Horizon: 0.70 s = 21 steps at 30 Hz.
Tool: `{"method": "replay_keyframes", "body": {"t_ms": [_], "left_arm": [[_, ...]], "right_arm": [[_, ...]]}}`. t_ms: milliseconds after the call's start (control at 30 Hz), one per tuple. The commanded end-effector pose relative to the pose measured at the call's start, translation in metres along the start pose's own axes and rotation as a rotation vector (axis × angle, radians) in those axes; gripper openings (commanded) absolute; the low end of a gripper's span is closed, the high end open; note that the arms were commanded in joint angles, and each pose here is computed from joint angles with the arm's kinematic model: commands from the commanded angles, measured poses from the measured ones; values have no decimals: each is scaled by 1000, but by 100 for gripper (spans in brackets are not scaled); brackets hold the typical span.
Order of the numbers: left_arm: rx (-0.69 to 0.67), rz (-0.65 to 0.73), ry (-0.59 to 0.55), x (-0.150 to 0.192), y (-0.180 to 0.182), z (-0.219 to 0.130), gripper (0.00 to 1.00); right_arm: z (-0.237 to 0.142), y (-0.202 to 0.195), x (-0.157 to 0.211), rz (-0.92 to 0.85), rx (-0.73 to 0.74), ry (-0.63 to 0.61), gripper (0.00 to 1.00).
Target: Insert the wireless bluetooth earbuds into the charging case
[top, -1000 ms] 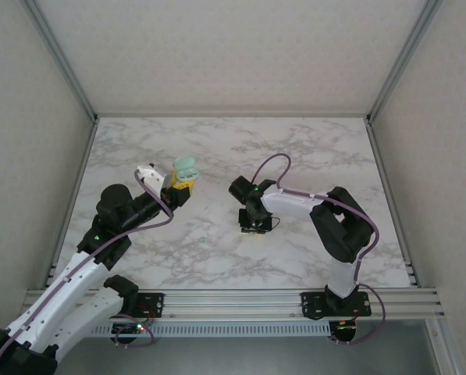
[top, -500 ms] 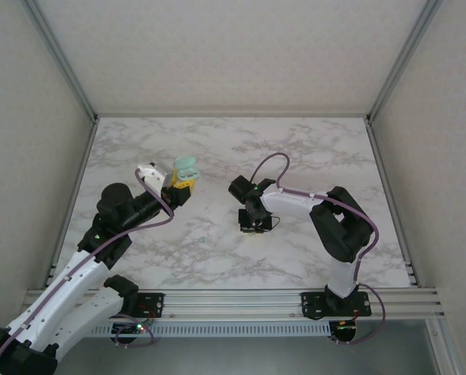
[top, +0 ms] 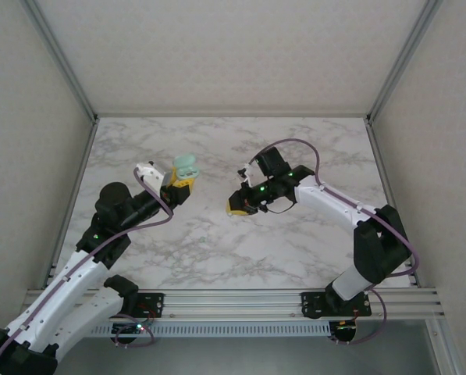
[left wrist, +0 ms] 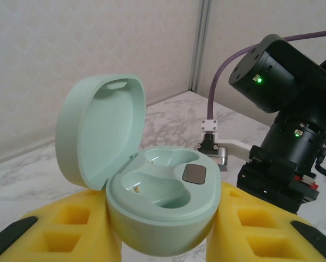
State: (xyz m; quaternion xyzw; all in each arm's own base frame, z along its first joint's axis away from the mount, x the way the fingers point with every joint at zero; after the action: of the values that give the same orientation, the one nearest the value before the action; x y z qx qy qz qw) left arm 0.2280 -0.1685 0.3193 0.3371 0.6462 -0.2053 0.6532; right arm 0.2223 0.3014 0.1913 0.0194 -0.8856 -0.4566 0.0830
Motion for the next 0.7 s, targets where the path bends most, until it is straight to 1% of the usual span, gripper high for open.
{"method": "replay_keyframes", "body": {"t_ms": [0, 133, 300, 533, 667], "left_arm": [[-8, 32, -50, -18, 3, -6, 26], [-8, 34, -53, -18, 2, -6, 26], [-3, 34, -61, -20, 2, -6, 26], [6, 35, -67, -22, 1, -6, 26], [8, 35, -69, -23, 1, -6, 26]], "right_arm": [[-30, 69, 38, -170, -346, 273, 13], [-46, 90, 47, -240, -412, 303, 13], [-54, 103, 50, -258, -429, 296, 14], [-47, 97, 33, -147, -361, 211, 15], [-45, 94, 23, -93, -329, 133, 15]]}}
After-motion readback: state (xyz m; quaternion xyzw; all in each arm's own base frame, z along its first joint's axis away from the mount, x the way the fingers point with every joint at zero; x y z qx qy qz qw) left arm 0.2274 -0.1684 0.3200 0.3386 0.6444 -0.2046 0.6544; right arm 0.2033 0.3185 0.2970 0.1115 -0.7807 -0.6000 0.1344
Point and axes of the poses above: each hand's point on the last joint's axis, 136 mm out from that joint toward the fingers, its own z axis out along the fingers, its own y axis along the line the jaws close on, x = y × z, the point moved 3 cm from there along -z, back along the fingers, and after that the axes turned 13 degrees about z, right-handed, at the moved point
